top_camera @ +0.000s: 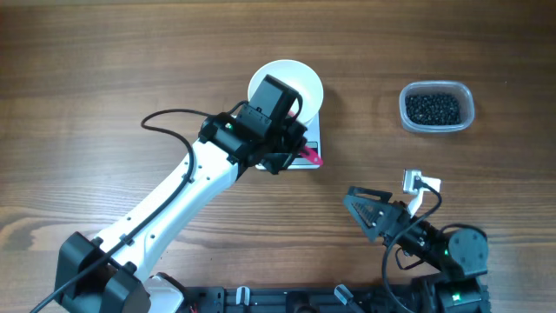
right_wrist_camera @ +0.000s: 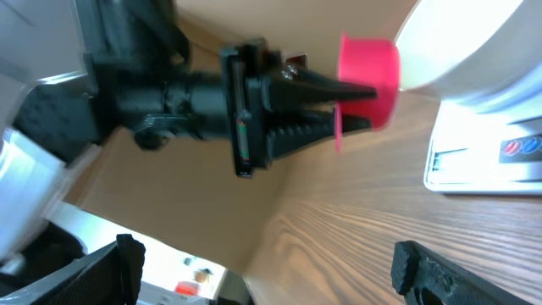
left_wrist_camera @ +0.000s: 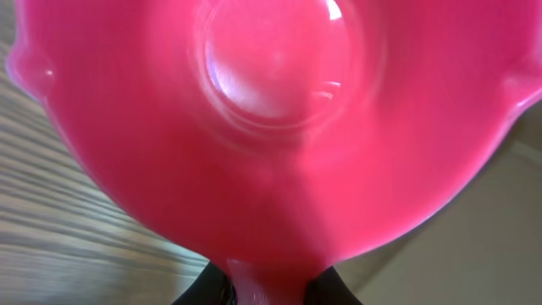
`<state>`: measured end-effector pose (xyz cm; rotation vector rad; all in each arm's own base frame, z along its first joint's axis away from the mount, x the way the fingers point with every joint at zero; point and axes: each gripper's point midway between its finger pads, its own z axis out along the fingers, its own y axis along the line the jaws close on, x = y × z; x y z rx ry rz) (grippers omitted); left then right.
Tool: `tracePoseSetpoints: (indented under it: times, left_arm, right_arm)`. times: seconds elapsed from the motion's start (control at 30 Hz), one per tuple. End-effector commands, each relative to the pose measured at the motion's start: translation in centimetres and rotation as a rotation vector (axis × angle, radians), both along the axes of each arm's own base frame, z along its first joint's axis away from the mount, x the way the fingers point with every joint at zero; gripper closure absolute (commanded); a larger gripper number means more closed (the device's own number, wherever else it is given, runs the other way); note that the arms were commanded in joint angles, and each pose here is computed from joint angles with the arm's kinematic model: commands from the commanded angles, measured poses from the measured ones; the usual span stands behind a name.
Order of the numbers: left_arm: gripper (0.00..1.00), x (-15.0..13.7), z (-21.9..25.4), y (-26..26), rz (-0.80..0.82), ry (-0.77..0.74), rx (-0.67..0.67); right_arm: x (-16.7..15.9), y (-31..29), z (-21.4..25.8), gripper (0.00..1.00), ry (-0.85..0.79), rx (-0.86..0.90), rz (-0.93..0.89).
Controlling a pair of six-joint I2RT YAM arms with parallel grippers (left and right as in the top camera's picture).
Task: Scoop item into bowl and weigh 150g on scale
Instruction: 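Grasp the scoop handle with the right gripper, release left gripper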
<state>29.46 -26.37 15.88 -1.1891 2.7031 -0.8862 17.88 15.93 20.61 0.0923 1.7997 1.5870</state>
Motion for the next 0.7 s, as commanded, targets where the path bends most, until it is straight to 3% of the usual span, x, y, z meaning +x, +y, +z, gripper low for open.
tracePoseSetpoints:
  times: [0.0, 0.2, 0.47, 0.67]
  left_arm:
    - [0.96, 0.5, 1.6, -1.3, -0.031, -0.039, -0.069]
    - [0.96, 0.5, 1.8, -1.5, -0.017, -0.026, -0.092]
    - [0.96, 0.0, 1.9, -1.9, -0.038, -0.006, -0.116]
    - [0.96, -0.2, 1.8, -1.8, -0.038, 0.002, -0.110]
  right_arm:
    - [1.4, 0.4, 1.6, 0.01, -0.105, -0.155, -0.029]
    - [6.2, 4.0, -0.5, 0.14, -0.080, -0.385, 0.006]
    - [9.6, 6.2, -1.9, 0.32, -0.056, -0.346, -0.028]
    - [10.4, 6.5, -0.9, 0.44, -0.039, -0.269, -0.047]
